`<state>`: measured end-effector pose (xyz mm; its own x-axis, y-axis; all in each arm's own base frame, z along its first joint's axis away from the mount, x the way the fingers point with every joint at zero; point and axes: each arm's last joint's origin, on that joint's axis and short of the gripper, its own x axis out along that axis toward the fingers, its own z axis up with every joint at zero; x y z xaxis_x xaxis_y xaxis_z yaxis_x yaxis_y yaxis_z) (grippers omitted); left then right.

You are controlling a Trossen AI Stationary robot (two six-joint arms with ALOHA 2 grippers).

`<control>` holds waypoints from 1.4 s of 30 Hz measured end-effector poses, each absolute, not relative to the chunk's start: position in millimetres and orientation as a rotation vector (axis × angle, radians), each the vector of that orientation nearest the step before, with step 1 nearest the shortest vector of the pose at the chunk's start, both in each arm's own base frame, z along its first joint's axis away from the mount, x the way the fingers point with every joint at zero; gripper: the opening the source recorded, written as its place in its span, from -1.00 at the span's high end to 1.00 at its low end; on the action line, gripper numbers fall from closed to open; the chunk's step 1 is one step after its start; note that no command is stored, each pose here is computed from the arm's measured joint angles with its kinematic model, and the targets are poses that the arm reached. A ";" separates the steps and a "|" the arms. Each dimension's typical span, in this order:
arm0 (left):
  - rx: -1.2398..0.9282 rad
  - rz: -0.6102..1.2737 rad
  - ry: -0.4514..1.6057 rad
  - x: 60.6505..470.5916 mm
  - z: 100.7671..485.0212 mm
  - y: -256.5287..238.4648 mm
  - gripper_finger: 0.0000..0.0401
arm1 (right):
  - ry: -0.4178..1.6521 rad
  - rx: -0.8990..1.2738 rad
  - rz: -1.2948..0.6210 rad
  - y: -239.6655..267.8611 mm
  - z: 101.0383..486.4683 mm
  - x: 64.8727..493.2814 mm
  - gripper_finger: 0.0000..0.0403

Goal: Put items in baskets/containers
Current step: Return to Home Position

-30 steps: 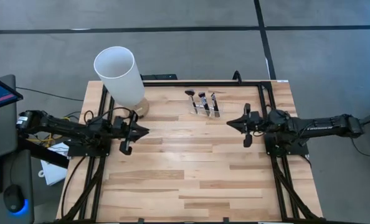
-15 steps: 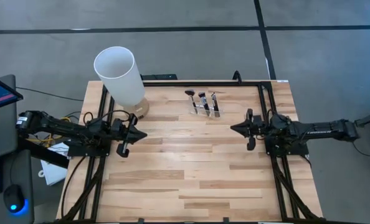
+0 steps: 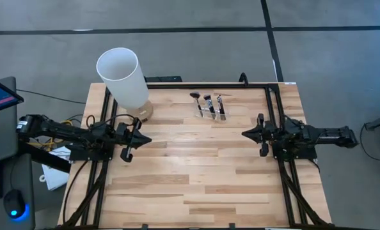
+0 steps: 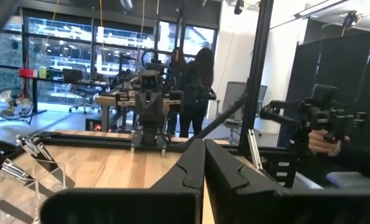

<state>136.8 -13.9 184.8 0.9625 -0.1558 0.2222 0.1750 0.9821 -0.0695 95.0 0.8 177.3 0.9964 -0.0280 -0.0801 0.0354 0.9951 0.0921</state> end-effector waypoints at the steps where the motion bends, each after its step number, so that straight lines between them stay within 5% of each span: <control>1: -0.092 -0.168 -0.223 135.6 185.7 -13.8 0.97 | 0.071 0.093 -0.028 1.1 177.5 92.9 1.00; 42: -0.023 -0.249 -0.313 99.7 196.9 -13.2 0.97 | -0.085 -0.079 -0.026 6.8 174.1 97.5 1.00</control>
<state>99.7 -13.2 196.9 0.9212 -0.2387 0.3072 0.2458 0.9692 0.0162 97.5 6.8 174.1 0.9960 -0.0225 0.0861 0.0293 0.9965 -0.0778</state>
